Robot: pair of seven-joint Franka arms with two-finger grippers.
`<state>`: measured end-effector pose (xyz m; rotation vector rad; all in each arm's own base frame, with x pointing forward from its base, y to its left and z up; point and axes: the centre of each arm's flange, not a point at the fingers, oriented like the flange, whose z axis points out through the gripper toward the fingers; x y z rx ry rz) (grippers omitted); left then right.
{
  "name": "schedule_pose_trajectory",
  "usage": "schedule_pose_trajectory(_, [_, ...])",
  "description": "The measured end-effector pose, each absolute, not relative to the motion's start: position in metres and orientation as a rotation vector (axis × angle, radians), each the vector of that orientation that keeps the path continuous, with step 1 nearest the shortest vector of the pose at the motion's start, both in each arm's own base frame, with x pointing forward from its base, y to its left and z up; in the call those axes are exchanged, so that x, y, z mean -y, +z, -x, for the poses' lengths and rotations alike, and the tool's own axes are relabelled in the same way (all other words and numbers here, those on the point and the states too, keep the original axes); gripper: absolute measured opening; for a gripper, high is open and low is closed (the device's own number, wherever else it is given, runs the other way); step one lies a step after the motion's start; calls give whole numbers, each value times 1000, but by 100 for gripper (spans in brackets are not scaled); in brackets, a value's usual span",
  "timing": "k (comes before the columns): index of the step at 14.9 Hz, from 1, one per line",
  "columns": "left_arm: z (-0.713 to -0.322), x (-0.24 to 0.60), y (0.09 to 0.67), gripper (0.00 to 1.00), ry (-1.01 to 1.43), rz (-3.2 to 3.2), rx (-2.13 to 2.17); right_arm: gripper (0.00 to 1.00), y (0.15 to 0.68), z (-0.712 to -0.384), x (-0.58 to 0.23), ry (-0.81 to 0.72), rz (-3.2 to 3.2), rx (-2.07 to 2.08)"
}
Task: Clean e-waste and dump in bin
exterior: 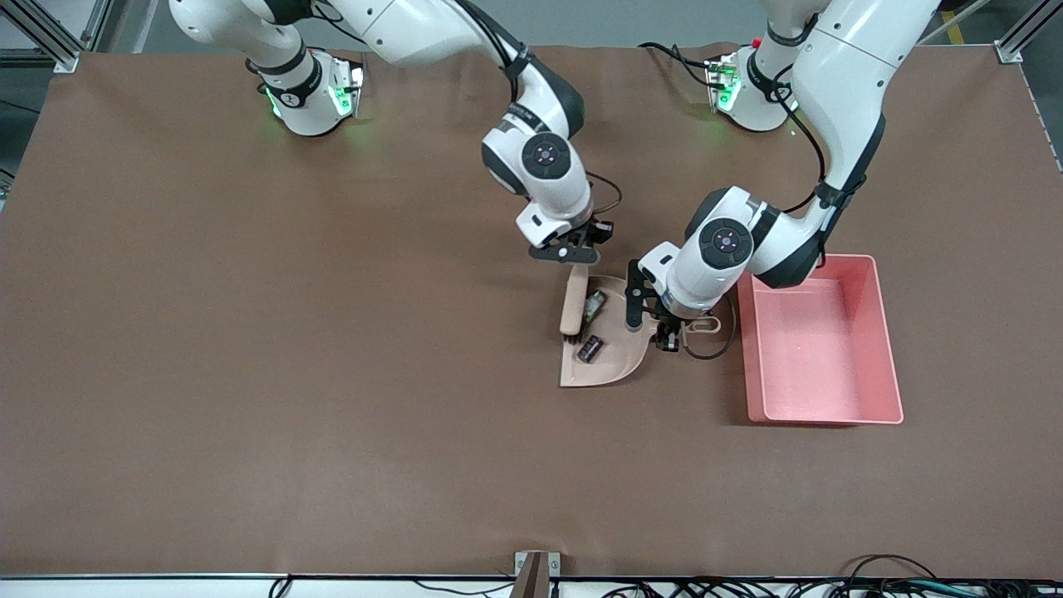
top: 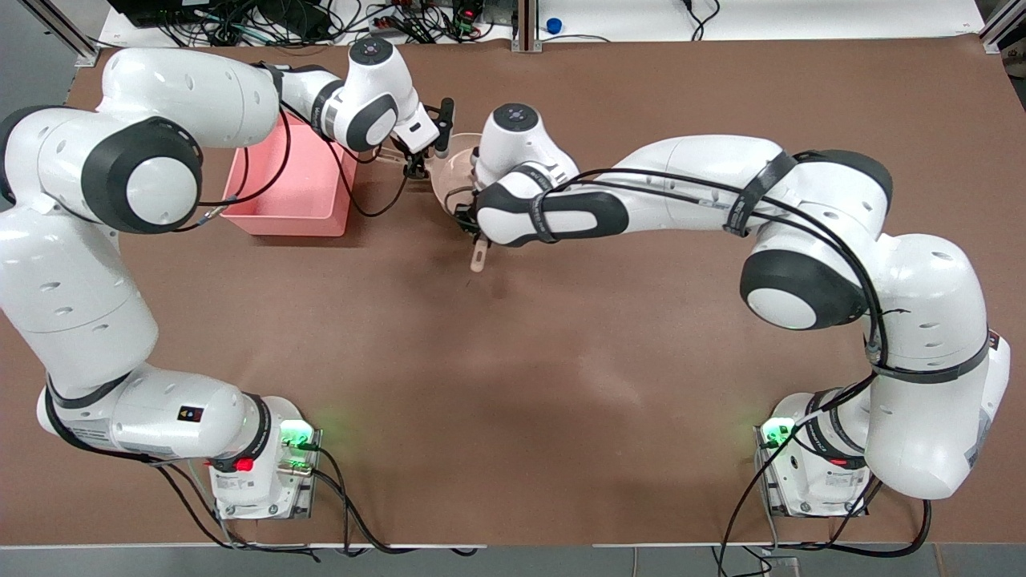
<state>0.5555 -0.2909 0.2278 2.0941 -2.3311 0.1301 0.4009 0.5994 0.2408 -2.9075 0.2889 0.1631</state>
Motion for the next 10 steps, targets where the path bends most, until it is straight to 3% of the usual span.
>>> schedule_pose_trajectory(10, [-561,282,222,33,122,-2111,2309,26,284,-395,-613,284,2965,-379])
